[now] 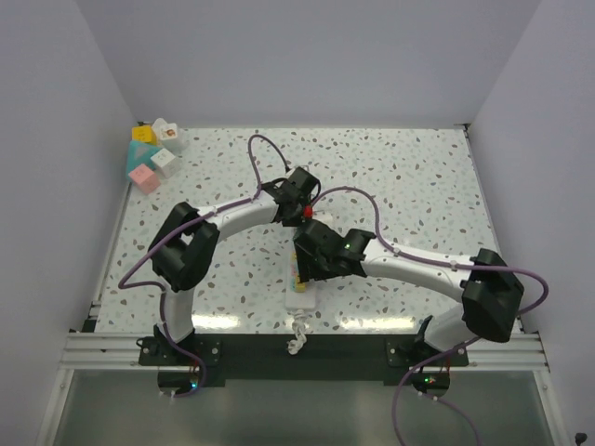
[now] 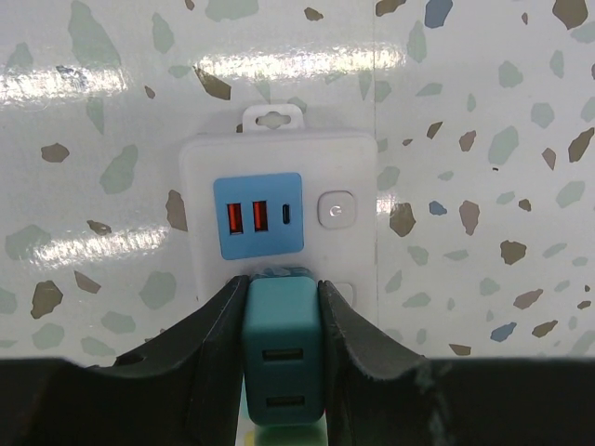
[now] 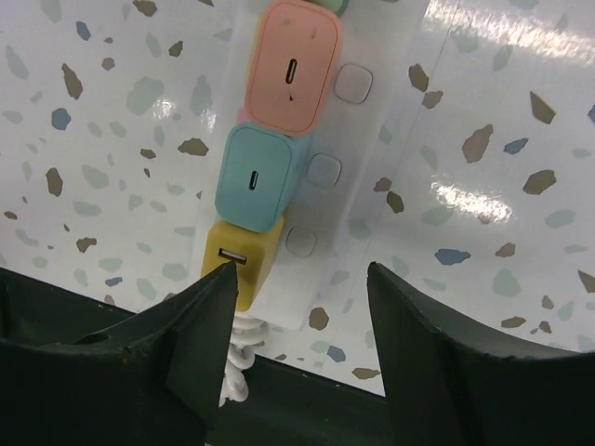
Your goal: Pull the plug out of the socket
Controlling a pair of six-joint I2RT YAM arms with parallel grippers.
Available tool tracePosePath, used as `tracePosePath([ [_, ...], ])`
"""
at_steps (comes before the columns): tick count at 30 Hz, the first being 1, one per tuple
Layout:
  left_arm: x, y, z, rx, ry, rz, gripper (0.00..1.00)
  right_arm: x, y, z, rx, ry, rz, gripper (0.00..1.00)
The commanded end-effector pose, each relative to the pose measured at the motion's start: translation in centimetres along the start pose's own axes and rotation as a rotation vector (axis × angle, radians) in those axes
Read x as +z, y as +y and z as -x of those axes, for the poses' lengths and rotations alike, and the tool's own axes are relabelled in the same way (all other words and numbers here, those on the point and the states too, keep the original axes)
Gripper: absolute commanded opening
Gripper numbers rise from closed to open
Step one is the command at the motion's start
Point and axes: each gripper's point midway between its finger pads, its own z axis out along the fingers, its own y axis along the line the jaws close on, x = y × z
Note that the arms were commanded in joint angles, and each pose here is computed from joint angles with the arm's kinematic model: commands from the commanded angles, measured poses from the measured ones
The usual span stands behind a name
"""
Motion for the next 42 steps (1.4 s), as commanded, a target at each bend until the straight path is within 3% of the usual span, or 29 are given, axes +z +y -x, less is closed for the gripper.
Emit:
tracePosePath([
  [1,3.8,3.2,-5.7,-0.017,0.163,0.117,0.00,1.5,0.9,-0.2,0.078,-0.015,-0.051,0.61],
  [11,4.2,3.4,-5.9,-0.027,0.167,0.135,0.00,3.1,2.6,-1.7,0.109,0.019,-0.097,0.43],
  [13,4.4,3.4,-6.1,-0.032,0.168,0.130,0.00,4.0,2.5,-2.6,0.106,0.043,-0.120,0.25],
  [15,4.6,3.6,-6.3,-0.034,0.166,0.132,0.00,3.9,2.5,-2.3,0.111,0.033,-0.144,0.00],
  [26,6.0,6.3,-8.7,-0.010,0.182,0.215,0.00,-4.5,3.7,2.7,0.098,-0.121,-0.081,0.00],
  [37,6.3,7.4,-9.1,0.010,0.174,0.261,0.00,-6.4,3.4,2.6,0.054,-0.129,-0.022,0.00],
  [42,5.3,6.2,-6.9,0.013,0.126,0.234,0.00,-3.2,1.6,0.4,0.004,-0.092,-0.083,0.00],
])
